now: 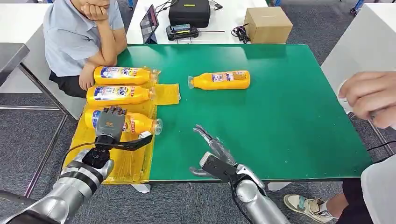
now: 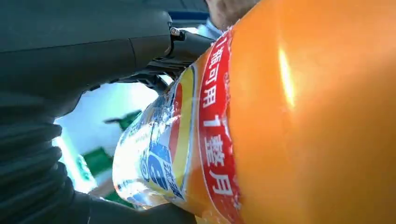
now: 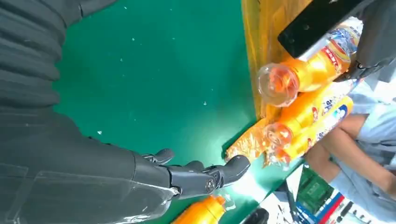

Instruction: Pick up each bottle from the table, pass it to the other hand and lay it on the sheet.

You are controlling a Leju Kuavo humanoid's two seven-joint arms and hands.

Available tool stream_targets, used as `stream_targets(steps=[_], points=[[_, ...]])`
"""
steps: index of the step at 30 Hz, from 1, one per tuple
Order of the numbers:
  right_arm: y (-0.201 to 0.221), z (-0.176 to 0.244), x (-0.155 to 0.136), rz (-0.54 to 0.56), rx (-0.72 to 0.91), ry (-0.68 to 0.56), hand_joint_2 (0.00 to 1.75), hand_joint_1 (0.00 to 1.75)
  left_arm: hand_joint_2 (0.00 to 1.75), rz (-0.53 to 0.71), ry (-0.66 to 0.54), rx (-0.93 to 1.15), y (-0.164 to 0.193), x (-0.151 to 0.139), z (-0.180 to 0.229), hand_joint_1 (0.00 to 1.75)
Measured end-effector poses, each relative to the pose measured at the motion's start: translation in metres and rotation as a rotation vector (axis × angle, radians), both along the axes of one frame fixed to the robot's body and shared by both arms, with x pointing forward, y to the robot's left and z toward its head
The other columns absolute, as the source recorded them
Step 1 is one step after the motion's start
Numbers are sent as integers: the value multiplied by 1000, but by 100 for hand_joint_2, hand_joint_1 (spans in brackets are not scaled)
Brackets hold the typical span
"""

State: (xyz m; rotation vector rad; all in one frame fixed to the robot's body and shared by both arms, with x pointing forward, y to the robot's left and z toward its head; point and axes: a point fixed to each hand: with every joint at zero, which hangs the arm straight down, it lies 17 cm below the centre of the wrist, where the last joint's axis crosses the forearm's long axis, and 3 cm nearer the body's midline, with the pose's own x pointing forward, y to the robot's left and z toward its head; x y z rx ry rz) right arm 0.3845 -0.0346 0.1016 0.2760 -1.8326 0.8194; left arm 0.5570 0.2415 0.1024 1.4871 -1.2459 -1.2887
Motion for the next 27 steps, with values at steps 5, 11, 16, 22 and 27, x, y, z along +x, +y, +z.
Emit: stream_targets(steps=[5,11,16,22,27], points=[[2,0,-1,2,2,1,175,0,175,35,131,74,8,4,-23,94],[8,6,2,12,11,-8,175,0,175,49,184,97,9,12,-27,91],[9,7,2,14,13,-8,175,0,175,23,229,85,1,12,-35,99],[10,6,2,15,10,-9,175,0,175,12,301,55,-7,9,-48,0],[12,7,1,19,14,-9,175,0,175,14,348,63,-13,9,-53,0]])
